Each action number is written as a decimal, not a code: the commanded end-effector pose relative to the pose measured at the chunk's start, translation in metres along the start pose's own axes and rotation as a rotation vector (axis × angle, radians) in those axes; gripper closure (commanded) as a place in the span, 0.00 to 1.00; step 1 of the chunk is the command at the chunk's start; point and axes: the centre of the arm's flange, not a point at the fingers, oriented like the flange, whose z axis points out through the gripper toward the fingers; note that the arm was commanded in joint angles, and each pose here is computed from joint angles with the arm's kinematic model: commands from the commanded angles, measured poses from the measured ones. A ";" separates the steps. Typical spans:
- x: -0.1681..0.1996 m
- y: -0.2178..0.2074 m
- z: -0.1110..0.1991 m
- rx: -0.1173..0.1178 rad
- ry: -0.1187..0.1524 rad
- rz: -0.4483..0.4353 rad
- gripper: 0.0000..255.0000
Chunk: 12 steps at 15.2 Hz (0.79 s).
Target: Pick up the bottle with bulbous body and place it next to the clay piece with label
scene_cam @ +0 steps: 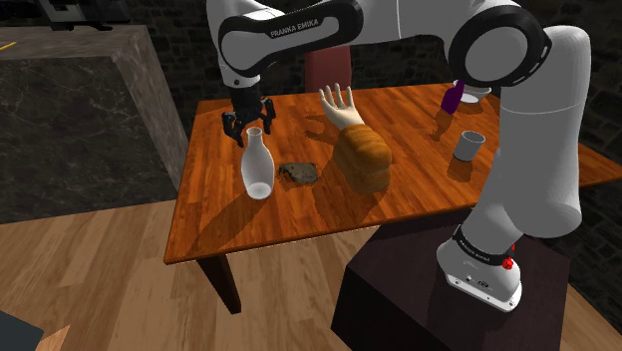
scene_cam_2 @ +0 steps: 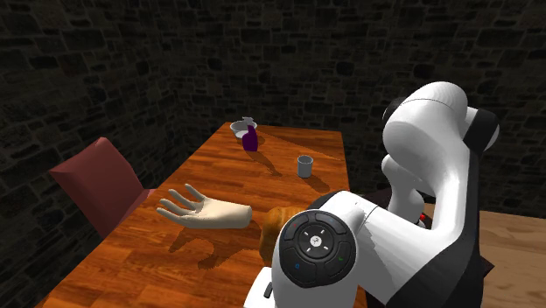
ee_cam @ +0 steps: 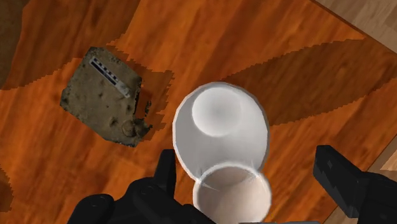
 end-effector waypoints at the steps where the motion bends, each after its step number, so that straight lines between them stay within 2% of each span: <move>1: 0.000 0.000 -0.013 0.000 0.000 0.000 0.00; 4: 0.000 0.000 -0.050 0.000 0.000 0.000 0.00; 12: 0.000 0.000 -0.050 0.000 0.000 0.000 0.00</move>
